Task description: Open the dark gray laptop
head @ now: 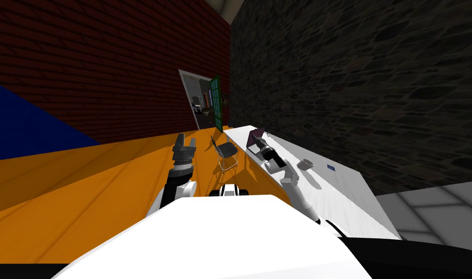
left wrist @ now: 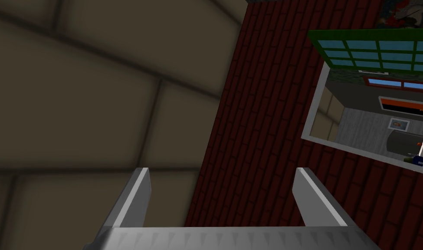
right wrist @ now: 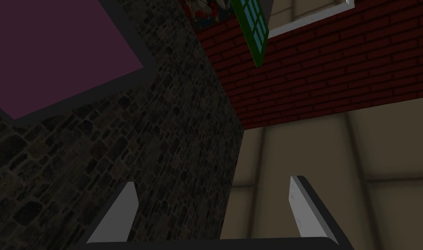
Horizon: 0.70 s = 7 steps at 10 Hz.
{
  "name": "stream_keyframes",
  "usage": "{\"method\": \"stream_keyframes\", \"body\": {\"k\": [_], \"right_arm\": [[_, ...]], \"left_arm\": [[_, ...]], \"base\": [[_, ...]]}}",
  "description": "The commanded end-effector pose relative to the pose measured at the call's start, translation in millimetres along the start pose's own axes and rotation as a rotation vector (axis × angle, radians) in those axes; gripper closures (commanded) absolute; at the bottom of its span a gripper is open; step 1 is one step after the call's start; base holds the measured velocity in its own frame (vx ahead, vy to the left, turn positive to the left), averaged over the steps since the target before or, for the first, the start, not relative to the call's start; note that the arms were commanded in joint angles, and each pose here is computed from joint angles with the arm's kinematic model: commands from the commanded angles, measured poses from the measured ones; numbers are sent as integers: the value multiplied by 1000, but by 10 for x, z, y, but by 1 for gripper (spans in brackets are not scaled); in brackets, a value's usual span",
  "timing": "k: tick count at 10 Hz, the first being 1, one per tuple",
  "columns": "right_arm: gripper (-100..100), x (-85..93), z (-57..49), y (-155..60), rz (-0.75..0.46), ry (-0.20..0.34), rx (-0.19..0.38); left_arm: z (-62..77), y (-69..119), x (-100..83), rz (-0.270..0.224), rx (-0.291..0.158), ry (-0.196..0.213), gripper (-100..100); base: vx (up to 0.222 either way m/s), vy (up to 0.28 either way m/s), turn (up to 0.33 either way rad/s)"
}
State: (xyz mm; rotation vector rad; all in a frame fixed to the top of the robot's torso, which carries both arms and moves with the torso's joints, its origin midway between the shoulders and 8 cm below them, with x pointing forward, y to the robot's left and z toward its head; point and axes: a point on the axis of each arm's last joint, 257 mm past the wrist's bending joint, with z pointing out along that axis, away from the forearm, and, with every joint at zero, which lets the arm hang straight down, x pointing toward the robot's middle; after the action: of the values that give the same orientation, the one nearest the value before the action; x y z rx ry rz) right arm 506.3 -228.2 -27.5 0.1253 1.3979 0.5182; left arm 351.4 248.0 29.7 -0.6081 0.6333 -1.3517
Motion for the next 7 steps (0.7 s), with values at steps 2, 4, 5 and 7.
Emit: {"method": "stream_keyframes", "body": {"k": [2, 4, 5, 7], "right_arm": [[-100, 109, 130, -149, -142, 75, 43], [-100, 148, 182, -234, -212, 108, 63], [-100, 165, 178, -255, -221, 116, 69], [-100, 200, 223, -352, -289, 152, 91]], "left_arm": [[0, 0, 0, 0, 0, 0, 0], [0, 0, 0, 0, 0, 0, 0], [0, 0, 0, 0, 0, 0, 0], [0, 0, 0, 0, 0, 0, 0]], "base": [[34, 17, 90], [35, 17, 66], [37, 9, 53], [36, 5, 70]]}}
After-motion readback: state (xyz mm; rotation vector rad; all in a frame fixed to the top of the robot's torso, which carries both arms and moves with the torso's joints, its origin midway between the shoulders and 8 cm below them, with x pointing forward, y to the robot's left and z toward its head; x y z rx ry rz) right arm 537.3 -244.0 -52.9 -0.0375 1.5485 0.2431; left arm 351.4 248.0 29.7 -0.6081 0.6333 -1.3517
